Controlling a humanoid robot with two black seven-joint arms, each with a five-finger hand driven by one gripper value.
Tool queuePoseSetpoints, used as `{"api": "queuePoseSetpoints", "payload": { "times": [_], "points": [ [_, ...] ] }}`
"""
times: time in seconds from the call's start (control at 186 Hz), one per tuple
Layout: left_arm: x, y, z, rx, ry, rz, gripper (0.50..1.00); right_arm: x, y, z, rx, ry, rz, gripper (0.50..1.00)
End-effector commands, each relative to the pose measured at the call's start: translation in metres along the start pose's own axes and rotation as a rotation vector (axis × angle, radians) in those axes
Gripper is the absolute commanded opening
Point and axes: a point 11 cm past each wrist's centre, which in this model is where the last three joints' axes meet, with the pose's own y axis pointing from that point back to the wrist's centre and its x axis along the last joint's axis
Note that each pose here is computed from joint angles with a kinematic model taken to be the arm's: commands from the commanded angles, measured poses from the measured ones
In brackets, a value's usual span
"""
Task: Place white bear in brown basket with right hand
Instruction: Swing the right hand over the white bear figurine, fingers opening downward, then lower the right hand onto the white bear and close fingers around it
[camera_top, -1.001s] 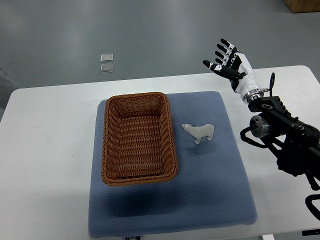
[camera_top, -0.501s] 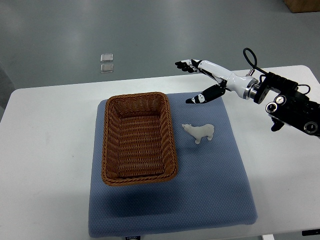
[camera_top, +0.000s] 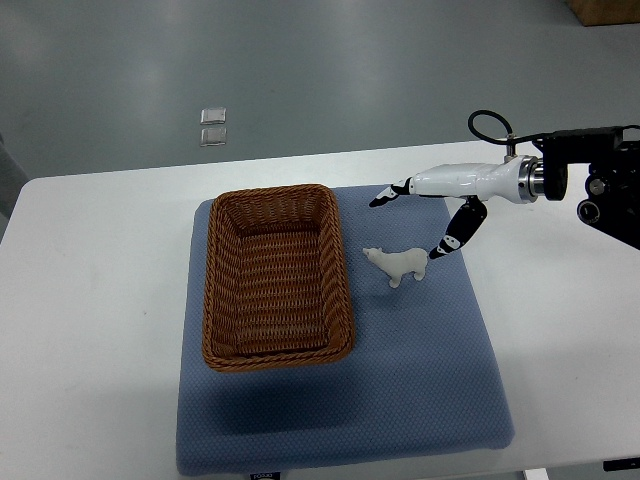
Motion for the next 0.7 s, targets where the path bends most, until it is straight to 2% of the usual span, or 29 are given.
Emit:
{"api": "queuePoseSetpoints", "payload": {
  "times": [0.0,0.205,0.323,0.694],
  "points": [
    [0.000,0.000,0.000,0.000,0.000,0.001,1.000,-0.006,-0.002,0.000,-0.003,-0.007,-0.011,0.917],
    [0.000,0.000,0.000,0.000,0.000,0.000,1.000,-0.017,-0.018,-0.007,0.019,-0.023,-0.025,0.915],
    [0.000,0.000,0.000,0.000,0.000,0.000,1.000,-0.022,-0.026,0.001,-0.027,-0.038,-0.008,0.913],
    [0.000,0.000,0.000,0.000,0.000,0.000,1.000,-0.041,-0.029,0.014,-0.060,-0.063,0.006,0.901]
  ]
}}
